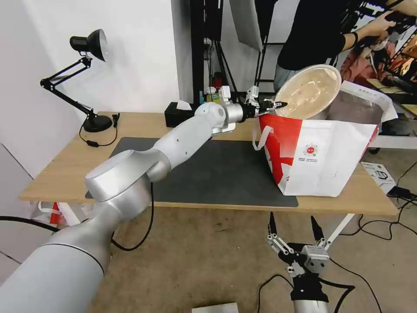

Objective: Pick up the trash from the table and place it into the takeout bag.

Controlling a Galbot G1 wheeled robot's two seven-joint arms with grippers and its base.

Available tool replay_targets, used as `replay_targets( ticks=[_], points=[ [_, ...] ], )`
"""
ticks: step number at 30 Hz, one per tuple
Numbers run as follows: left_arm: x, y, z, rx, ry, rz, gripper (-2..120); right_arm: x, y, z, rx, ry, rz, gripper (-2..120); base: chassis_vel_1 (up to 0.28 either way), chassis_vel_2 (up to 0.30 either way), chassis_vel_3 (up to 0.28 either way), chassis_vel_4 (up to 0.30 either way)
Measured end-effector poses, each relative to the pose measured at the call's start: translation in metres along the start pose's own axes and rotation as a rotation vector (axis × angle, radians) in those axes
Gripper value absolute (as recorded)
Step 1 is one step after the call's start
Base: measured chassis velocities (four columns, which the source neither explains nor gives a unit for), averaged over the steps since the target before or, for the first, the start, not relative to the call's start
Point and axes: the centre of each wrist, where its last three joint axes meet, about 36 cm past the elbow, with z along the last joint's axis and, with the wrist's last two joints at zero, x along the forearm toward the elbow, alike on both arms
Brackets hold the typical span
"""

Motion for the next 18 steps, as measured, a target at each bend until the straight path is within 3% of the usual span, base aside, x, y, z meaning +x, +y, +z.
replay_targets(
  ticks=[15,18],
  points=[
    [0.004,0.002,-0.008,-0.031,0.005,-0.008,1,0.000,0.000,0.000,0.000,0.000,0.000,100,0.000,0.000,0.000,0.000],
    [0.005,0.000,-0.012,-0.039,0.001,-0.012,9,0.000,0.000,0.000,0.000,0.000,0.000,100,0.000,0.000,0.000,0.000]
  ],
)
